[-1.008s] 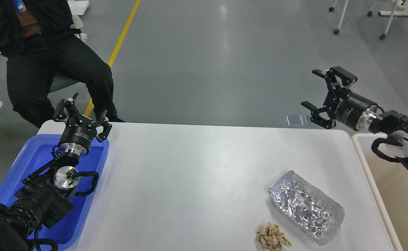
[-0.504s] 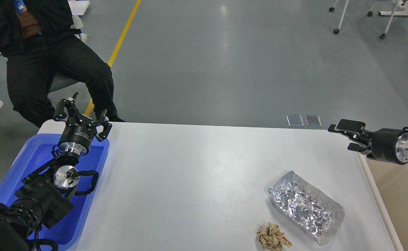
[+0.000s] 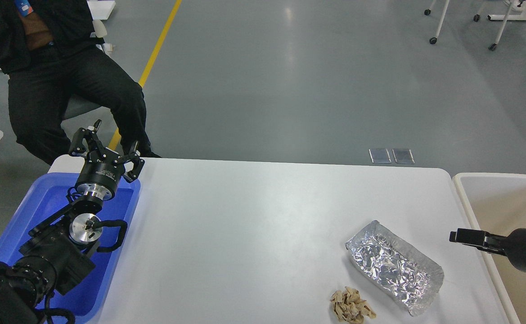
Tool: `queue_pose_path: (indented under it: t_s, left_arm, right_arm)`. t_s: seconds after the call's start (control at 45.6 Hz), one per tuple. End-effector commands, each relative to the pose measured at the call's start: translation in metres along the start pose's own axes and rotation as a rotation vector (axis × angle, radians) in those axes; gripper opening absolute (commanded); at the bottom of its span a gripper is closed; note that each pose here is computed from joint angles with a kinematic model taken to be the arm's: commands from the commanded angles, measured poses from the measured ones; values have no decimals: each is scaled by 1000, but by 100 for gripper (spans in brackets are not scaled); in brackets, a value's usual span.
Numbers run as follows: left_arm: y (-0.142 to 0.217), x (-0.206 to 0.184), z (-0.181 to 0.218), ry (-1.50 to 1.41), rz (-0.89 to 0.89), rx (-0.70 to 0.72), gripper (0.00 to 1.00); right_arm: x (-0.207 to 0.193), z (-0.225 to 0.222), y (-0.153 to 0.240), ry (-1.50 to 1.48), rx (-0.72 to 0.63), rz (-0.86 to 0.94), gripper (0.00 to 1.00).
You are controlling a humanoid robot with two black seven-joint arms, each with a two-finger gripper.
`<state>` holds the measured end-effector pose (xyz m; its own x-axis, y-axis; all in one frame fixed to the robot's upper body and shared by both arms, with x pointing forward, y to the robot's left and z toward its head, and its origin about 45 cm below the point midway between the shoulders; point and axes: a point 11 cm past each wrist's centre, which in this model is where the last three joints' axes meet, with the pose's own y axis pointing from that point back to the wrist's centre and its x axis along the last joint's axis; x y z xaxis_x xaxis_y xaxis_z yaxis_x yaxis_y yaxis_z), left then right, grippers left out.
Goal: Tidy desktop
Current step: 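Swing the right gripper down toward the silver foil package, then close the right gripper on the edge of the silver foil package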
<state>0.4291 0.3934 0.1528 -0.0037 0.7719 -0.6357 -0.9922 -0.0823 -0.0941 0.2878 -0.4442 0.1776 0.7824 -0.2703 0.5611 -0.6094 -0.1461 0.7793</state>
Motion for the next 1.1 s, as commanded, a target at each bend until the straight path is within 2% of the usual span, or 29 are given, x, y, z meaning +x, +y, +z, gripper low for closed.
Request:
queue_pose_path:
  t_s: [0.0, 1.074]
  left_arm:
    - [0, 0, 0, -1, 1, 0, 100]
    - [0, 0, 0, 0, 0, 0, 100]
  right_arm:
    - [-33, 17, 3, 30, -48, -41, 100]
    - [-81, -9, -41, -129, -16, -131, 100]
